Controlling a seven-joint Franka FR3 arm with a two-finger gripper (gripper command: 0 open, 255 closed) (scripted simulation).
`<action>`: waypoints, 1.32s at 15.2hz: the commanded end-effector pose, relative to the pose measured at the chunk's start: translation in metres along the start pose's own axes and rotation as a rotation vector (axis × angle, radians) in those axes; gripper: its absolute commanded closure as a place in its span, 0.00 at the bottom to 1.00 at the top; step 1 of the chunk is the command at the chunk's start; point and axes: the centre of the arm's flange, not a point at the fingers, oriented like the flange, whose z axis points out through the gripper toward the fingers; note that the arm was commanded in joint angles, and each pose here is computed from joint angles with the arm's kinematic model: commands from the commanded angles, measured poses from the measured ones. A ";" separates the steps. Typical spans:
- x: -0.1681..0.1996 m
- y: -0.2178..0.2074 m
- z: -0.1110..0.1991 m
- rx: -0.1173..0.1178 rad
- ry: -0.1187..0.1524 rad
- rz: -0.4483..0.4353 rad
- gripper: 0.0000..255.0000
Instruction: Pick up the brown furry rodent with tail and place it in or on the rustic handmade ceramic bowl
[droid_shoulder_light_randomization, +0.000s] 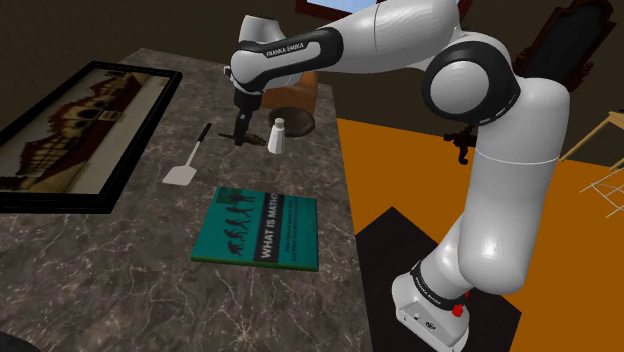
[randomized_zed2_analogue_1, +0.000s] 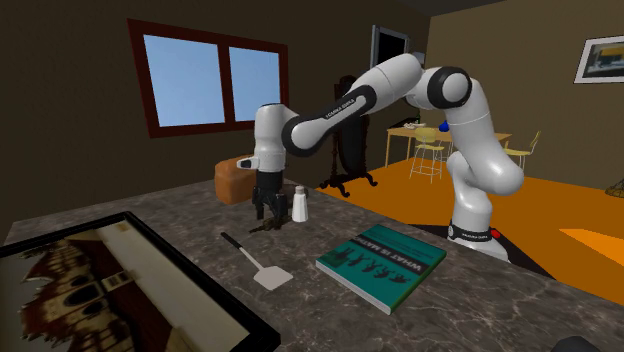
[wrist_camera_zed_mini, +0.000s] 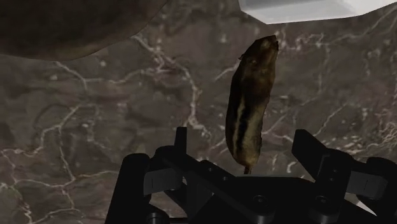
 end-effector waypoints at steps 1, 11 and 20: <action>0.001 -0.001 0.004 0.000 0.001 0.000 0.00; 0.000 0.000 0.003 0.000 0.001 0.000 1.00; 0.002 -0.001 -0.012 0.000 0.001 0.000 1.00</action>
